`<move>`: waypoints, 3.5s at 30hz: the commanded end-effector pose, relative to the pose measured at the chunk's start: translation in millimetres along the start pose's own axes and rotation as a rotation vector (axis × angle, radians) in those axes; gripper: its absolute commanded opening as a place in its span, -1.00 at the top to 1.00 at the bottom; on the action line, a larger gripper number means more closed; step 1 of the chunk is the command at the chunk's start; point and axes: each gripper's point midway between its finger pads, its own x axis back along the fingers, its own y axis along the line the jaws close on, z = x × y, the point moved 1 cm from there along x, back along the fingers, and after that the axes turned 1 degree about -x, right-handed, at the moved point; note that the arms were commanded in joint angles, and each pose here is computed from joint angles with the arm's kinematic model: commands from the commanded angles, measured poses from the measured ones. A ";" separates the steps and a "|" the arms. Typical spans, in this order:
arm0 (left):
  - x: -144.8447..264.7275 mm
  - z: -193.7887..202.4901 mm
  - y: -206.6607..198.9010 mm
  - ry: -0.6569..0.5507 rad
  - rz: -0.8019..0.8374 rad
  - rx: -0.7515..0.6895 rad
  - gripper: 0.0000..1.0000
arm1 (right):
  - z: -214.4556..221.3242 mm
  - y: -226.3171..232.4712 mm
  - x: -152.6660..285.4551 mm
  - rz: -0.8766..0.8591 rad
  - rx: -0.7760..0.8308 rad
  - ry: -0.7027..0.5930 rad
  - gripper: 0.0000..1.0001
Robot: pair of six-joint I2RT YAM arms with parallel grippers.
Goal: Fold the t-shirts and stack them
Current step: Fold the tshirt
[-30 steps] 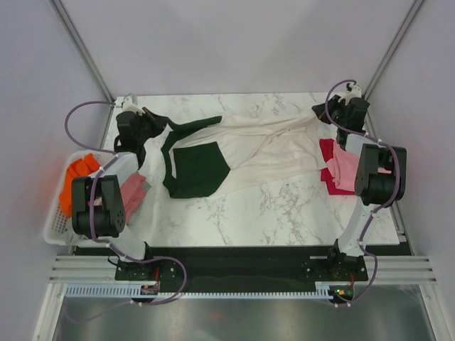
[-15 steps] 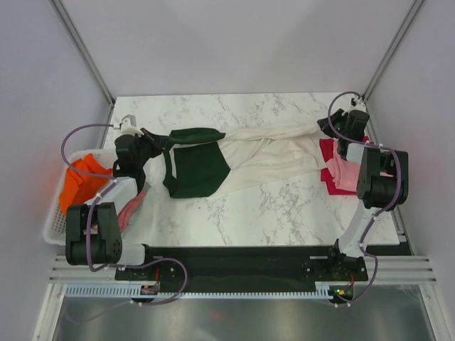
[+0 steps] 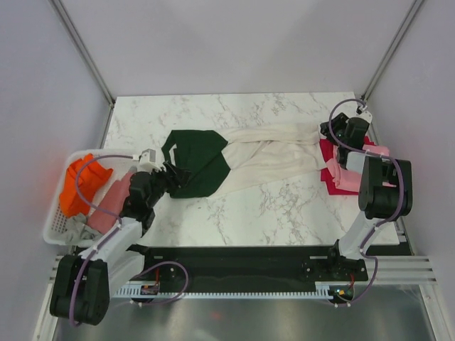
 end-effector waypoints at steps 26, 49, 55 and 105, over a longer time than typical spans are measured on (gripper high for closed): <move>-160.2 -55.3 96.2 0.335 -0.445 0.169 -0.61 | 53.3 22.2 -81.4 0.216 0.114 0.371 -0.21; -260.5 -134.2 157.5 0.271 -0.394 0.262 0.03 | 33.7 65.3 -77.2 0.185 0.098 0.235 1.00; -211.1 -180.4 115.6 0.171 -0.413 0.192 -0.58 | 1.5 74.8 -63.0 0.223 0.115 0.169 -0.42; 3.0 -34.6 83.9 0.090 -0.659 0.600 -0.77 | 128.9 -11.4 126.8 0.540 -0.367 0.004 1.00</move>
